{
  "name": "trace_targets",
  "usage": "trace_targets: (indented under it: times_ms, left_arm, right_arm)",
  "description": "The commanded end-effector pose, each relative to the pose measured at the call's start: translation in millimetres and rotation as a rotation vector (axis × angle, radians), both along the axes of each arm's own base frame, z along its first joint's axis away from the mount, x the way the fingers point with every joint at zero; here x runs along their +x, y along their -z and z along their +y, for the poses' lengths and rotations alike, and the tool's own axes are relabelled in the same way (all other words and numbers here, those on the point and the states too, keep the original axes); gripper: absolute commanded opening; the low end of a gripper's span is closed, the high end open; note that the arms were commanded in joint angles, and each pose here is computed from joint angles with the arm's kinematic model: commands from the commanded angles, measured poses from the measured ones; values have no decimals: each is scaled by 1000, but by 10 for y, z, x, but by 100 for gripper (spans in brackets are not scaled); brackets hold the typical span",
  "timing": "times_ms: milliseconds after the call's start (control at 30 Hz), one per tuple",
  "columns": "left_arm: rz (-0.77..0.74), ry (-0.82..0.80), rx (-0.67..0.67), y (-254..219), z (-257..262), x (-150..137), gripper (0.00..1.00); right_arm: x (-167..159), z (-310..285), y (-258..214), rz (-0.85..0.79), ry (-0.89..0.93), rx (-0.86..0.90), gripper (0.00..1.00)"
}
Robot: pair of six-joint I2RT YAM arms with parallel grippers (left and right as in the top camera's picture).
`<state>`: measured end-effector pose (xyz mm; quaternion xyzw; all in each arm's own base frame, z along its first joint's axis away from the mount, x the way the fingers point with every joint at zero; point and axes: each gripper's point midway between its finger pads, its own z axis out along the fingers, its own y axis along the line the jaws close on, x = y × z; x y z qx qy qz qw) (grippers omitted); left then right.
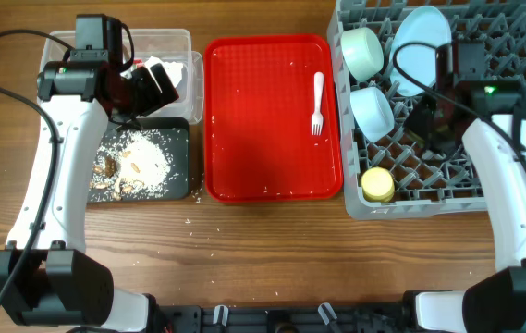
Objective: Sort waste into correct bins and load items into the dishwasher rack
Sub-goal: 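Grasp the white spoon and fork with the right gripper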
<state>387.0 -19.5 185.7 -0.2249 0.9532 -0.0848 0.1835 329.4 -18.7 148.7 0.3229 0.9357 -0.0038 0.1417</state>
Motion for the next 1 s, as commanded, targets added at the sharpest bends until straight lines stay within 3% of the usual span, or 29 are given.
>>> trace_targets:
  times_ms: [0,67,167,300,367,467,633,733,967]
  left_arm:
    - [-2,-5,6,-10,25,10,100]
    - [-2,-5,6,-10,25,10,100]
    - [-2,-5,6,-10,25,10,100]
    - [-2,-5,6,-10,25,10,100]
    - [-2,-5,6,-10,25,10,100]
    - [-3,-5,6,-11,25,11,100]
    - [-2,-5,6,-10,25,10,100]
    - [-2,-5,6,-10,25,10,100]
    - [-2,-5,6,-10,25,10,100]
  right_arm:
    - [-52,164,359,22,38,107,17]
    - [-26,175,405,9,35,113,27]
    - [49,275,371,-20,-50,150,31]
    - [253,443,-304,-169,-300,94,45]
    - [345,771,-766,-293,-473,57,57]
    - [393,1477,-926,-368,-676,-26,82]
    - [676,1993,-158,-253,-687,-30,82]
    - [876,2006,556,-139,-631,-33,74]
    - [831,1768,1416,56,-580,-150,63]
